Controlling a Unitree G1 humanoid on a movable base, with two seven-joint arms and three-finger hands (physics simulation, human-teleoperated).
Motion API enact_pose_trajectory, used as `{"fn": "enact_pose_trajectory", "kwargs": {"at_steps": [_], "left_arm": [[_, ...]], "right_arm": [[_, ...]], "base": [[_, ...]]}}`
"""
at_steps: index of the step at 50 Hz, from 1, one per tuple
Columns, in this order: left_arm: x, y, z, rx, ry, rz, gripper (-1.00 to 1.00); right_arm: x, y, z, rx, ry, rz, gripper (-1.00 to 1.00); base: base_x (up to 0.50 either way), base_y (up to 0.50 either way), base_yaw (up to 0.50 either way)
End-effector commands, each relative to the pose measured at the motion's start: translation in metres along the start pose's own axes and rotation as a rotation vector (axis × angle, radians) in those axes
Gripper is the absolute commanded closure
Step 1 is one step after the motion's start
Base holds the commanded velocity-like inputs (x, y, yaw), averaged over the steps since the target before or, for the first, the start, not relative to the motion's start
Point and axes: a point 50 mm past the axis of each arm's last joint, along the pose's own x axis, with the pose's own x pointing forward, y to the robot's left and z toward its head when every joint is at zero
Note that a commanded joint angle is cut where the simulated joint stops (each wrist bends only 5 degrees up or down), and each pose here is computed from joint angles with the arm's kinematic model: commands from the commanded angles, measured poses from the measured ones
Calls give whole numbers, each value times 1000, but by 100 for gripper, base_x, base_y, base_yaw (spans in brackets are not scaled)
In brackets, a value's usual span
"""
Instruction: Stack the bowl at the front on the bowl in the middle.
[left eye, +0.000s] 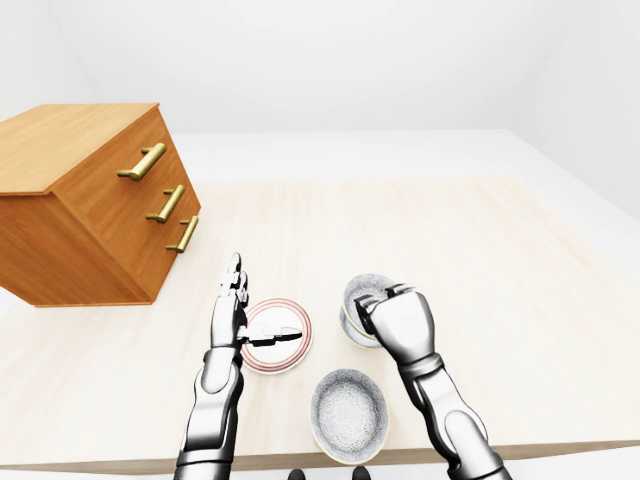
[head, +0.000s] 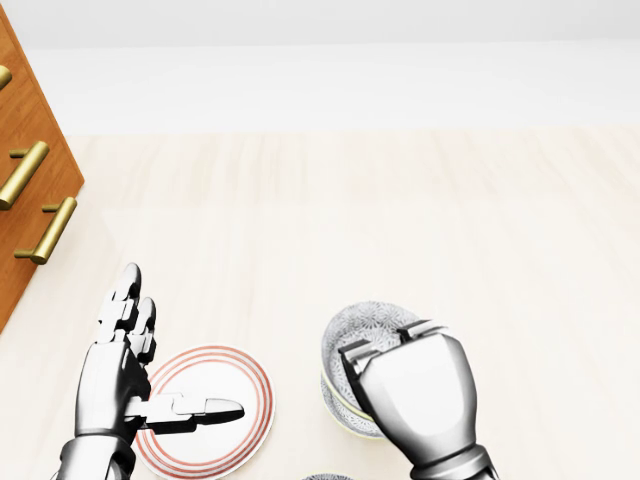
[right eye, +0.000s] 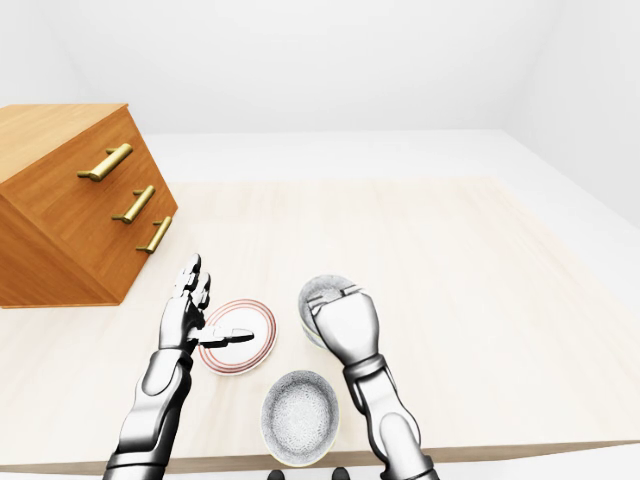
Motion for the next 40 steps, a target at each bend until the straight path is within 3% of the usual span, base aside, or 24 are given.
{"fn": "enact_pose_trajectory", "kwargs": {"at_steps": [1,40], "left_arm": [[0,0,0,0,0,0,-100],[0,1,0,-1,0,4,-100]], "right_arm": [[1,-3,-1,45,22,-27,100],[-5,-2,4,-21,-33,-36,100]], "base": [[0,0,0],[0,0,0]]}}
